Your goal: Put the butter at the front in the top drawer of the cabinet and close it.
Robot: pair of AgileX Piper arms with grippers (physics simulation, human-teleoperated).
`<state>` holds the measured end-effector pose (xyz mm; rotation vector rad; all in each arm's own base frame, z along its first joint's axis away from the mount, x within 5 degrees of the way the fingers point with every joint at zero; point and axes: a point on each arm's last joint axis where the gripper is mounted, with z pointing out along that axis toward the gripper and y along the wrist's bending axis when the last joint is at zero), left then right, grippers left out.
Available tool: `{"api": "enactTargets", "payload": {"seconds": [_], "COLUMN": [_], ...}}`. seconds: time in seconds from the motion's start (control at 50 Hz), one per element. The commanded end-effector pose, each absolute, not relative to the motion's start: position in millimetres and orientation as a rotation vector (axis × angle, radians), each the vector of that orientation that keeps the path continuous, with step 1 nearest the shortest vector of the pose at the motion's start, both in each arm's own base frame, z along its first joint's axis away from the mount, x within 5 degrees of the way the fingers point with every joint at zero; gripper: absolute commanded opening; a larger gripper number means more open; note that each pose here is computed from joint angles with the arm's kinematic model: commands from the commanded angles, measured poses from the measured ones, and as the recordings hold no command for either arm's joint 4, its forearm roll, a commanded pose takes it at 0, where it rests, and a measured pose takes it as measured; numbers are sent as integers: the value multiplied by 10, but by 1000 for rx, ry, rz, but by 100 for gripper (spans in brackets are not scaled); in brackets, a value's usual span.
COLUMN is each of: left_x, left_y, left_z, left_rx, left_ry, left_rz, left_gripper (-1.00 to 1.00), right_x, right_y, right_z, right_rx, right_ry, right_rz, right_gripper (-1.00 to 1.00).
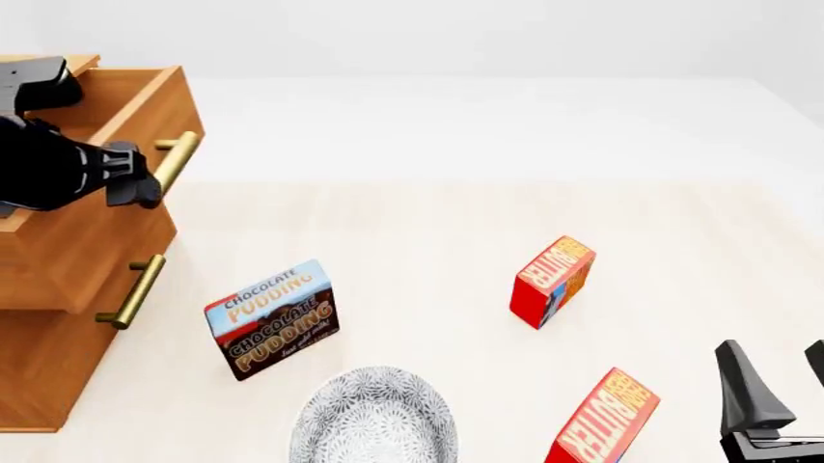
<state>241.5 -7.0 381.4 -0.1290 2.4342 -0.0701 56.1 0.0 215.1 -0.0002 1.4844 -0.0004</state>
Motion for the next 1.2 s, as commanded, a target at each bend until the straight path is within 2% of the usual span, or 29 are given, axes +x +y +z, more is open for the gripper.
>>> {"api": "enactTargets", "payload": {"seconds": [0.02, 1.2], "left_x": [2423, 2607], "left_y": [-174, -938], "left_z": [3787, 3720], "left_rx": [-86, 158], "left_ry": [2450, 2458], "left_rz": [-94, -247], "left_gripper": [100, 100], "right_x": [562, 562], "right_y": [0, 0], "right_z": [2147, 2147], "right_rx": [0, 0], "right_ry": [1484, 1485], "right_rz": [0, 0], "right_gripper": [100, 100]}}
